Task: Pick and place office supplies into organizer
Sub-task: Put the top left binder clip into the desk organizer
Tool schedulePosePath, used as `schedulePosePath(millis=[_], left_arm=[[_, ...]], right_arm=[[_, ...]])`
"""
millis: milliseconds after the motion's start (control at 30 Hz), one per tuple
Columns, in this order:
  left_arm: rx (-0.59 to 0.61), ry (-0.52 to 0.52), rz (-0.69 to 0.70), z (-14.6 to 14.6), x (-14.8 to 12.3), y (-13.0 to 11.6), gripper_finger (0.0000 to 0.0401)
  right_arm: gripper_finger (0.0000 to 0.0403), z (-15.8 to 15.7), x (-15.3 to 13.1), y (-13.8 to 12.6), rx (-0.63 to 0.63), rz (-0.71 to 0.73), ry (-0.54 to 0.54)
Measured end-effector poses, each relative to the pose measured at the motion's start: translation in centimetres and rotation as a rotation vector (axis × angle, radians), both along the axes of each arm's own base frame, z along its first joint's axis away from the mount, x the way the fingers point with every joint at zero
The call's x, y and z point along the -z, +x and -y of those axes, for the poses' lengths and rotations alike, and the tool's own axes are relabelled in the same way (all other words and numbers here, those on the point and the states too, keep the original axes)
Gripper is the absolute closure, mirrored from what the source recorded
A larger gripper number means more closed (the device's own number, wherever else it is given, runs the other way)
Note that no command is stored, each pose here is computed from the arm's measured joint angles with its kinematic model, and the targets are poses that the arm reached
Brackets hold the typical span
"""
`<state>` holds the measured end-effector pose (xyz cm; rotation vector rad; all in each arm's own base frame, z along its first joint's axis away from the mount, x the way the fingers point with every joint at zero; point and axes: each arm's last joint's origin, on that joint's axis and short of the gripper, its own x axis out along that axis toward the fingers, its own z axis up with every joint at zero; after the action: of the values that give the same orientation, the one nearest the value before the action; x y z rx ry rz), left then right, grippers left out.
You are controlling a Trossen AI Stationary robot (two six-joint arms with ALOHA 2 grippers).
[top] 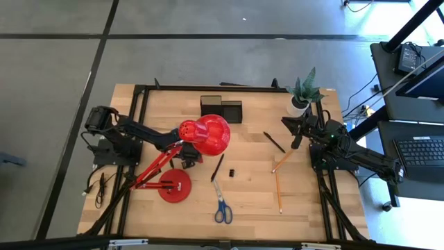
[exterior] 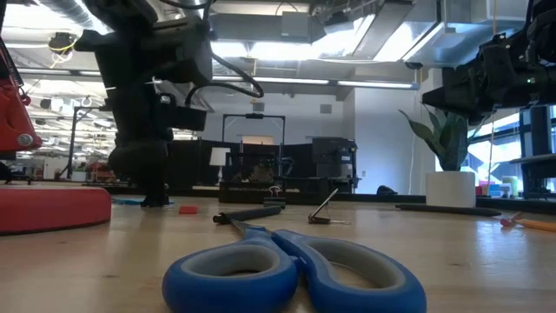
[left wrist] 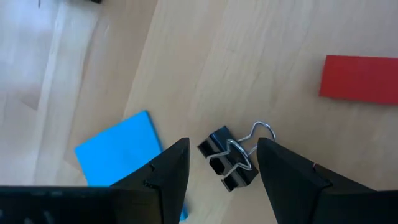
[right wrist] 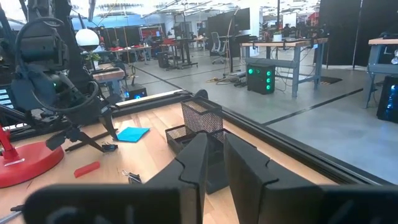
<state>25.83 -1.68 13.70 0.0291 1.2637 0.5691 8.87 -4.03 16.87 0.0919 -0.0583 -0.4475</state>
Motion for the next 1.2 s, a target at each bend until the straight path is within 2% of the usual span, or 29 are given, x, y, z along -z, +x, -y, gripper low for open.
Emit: schedulePosePath(millis=[333, 700, 1067, 1200], left_arm=[[0.01, -0.004, -0.005, -0.01, 0.01, 0.0, 0.0227], [0.011, -0.003, -0.005, -0.02, -0.01, 0.0, 0.0311], [0.138, 0.049, -0.061, -0.07, -0.12, 0.01, 0.0385], [0.148, 0.075, -0.062, -0.13, -0.2, 0.05, 0.0395]], right_arm=[[0.0344, 0.0, 0.01, 0.0, 0.0, -0.001, -0.001], [0.0344, 0.0, 0.01, 0.0, 0.0, -0.002, -0.003], [0.0344, 0.0, 0.01, 0.01, 0.0, -0.003, -0.003], [0.0344, 0.0, 0.01, 0.01, 0.0, -0.003, -0.003]])
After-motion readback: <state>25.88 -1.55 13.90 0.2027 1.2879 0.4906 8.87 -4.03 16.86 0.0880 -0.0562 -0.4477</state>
